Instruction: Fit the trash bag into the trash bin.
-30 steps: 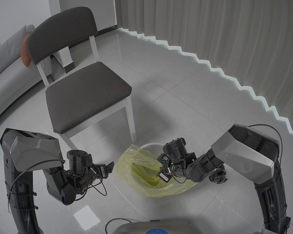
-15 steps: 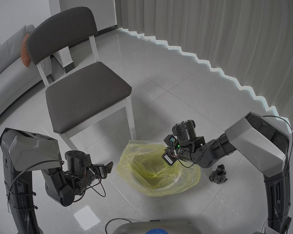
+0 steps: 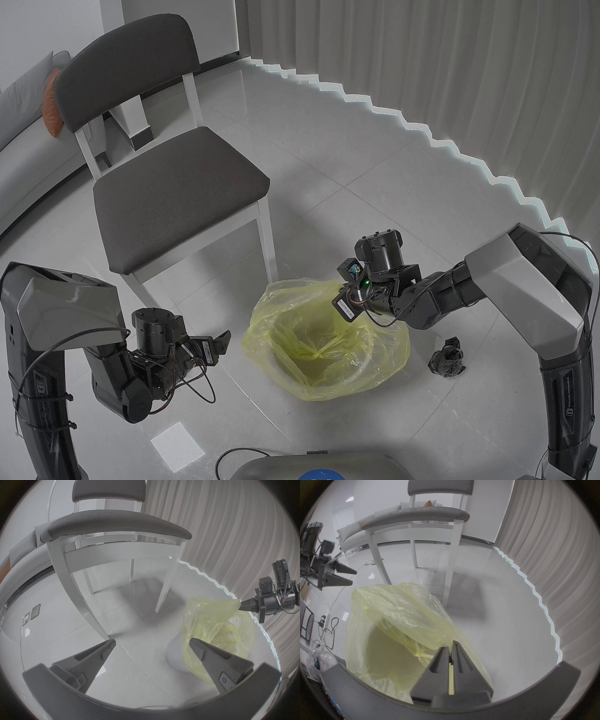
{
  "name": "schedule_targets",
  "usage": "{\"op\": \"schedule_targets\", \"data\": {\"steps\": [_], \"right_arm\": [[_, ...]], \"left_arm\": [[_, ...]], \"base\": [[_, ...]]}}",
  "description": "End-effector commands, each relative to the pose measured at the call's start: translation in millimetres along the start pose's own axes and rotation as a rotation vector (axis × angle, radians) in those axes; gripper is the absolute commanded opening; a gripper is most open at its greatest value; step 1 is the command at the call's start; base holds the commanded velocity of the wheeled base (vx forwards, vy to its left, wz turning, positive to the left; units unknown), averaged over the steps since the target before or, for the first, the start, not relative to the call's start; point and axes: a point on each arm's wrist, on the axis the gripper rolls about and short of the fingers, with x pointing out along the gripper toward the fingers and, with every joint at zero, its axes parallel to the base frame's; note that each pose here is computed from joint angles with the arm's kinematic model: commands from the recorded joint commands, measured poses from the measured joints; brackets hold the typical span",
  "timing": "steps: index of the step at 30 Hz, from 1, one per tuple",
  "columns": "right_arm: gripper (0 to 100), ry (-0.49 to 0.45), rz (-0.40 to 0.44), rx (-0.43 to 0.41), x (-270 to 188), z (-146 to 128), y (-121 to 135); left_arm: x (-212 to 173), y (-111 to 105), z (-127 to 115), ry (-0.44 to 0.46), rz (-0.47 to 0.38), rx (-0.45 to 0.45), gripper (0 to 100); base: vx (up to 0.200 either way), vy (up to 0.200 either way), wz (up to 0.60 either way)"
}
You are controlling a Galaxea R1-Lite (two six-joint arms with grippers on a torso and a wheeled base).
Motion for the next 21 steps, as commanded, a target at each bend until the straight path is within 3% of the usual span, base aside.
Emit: {"op": "schedule_targets", "data": {"steps": [1,21], "right_arm": [[0,-0.012,-0.014,0.002,9.6,1.8,-1.3],[0,-0.065,-0.060,0.015,24.7,10.3,-7.2]], "left_arm": [[0.3,0.1,0.2,-0.001,-0.001,-0.001,100],[0.3,3.0,-0.3,0.004,0.001,-0.004,100]], "base": [[0.000,0.000,0.00],[0.000,0.000,0.00]]}}
